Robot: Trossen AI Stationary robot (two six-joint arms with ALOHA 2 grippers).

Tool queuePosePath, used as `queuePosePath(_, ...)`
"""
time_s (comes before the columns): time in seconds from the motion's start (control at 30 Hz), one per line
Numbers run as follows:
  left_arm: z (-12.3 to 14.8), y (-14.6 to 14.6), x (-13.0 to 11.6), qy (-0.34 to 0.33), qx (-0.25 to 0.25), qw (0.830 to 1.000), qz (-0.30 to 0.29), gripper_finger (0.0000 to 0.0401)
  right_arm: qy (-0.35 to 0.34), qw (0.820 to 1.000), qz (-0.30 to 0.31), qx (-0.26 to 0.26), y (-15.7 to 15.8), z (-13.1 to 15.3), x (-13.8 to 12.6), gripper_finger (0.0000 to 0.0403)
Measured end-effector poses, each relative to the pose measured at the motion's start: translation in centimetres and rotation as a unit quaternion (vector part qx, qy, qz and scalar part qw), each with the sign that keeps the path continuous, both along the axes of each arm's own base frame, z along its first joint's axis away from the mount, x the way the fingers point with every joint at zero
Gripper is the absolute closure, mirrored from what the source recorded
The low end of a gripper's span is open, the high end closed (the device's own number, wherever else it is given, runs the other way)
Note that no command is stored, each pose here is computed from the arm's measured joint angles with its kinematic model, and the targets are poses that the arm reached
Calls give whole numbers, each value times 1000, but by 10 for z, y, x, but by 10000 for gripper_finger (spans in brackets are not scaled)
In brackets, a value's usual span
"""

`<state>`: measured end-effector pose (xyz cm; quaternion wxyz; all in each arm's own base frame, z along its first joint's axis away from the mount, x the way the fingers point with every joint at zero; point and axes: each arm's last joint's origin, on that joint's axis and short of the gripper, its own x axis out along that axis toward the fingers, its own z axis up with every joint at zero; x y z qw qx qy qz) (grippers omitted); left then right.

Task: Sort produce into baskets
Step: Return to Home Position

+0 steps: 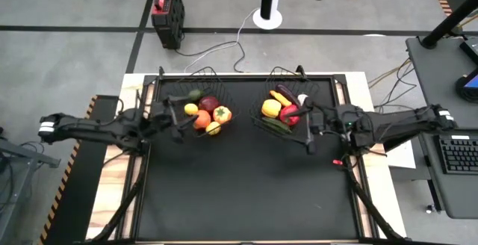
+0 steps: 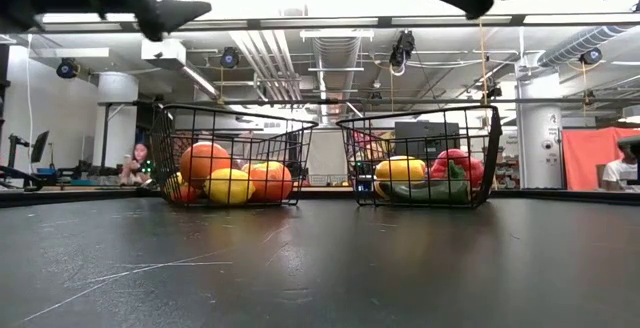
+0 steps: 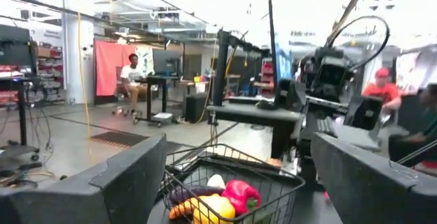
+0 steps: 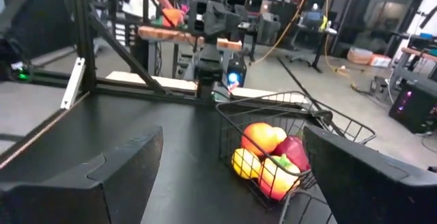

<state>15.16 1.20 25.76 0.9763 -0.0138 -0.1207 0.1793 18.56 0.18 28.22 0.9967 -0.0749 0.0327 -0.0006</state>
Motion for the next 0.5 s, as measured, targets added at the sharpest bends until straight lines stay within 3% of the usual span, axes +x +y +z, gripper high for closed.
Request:
queuePosePath(0.27, -13, 0, -35, -40, -9, 999, -3, 58, -39, 999, 0, 23, 0, -14, -35, 60)
queuePosePath(0.5, -17, -1, -58, -4, -34, 999, -8, 58, -108, 994, 1, 32, -1, -19, -70, 60)
